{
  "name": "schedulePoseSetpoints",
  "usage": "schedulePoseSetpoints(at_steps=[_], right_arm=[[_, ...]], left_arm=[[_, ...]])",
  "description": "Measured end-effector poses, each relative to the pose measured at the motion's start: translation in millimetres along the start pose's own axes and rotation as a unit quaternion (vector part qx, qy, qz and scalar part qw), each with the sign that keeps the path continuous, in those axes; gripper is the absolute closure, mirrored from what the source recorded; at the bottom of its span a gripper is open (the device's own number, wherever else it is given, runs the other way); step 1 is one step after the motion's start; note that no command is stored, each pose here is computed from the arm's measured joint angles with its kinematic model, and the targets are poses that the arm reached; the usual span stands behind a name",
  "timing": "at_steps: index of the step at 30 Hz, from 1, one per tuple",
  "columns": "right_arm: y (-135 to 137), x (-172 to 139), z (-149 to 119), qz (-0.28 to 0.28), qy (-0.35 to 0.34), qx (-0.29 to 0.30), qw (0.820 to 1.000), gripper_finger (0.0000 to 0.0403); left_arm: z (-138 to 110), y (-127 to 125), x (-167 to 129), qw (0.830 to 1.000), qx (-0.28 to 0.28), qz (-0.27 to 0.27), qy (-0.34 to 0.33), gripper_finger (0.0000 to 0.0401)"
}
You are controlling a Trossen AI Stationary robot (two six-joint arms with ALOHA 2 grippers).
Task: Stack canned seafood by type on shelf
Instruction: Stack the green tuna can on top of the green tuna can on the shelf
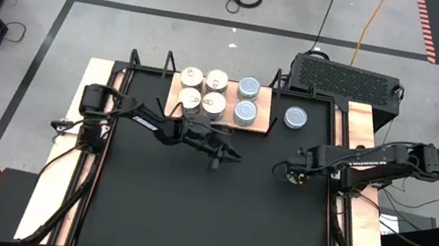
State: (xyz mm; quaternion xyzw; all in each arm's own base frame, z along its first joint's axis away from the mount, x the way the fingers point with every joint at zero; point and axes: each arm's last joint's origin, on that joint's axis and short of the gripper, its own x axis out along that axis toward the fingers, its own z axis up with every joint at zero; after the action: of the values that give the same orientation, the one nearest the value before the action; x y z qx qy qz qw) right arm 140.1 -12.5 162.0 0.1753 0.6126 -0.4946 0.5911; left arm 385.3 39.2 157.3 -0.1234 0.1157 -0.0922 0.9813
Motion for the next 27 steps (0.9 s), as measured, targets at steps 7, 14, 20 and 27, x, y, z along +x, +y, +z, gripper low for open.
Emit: schedulePoseSetpoints(at_steps=[7,14,20,27], right_arm=[[5.6,4.4,-3.2,0.043,0.034,0.004,0.998,0.0403],[26.4,-1.7,2.4,0.171,0.04,0.012,0.984,0.0403],[48.9,-13.7,10.5,0.292,-0.02,-0.003,0.956,0.0403],[75.3,-36.3,18.6,0.429,-0.118,-0.07,0.893,0.0403]], left_arm=[[2.0,-2.5,-1.3,1.0,0.011,-0.029,0.005,0.0329],[0.5,-2.2,-1.2,1.0,0.009,-0.027,0.012,0.0329],[-2.9,-0.9,-1.6,0.999,0.006,-0.023,0.03,0.0329],[-7.7,7.7,-4.7,0.998,0.0,-0.01,0.059,0.0329]])
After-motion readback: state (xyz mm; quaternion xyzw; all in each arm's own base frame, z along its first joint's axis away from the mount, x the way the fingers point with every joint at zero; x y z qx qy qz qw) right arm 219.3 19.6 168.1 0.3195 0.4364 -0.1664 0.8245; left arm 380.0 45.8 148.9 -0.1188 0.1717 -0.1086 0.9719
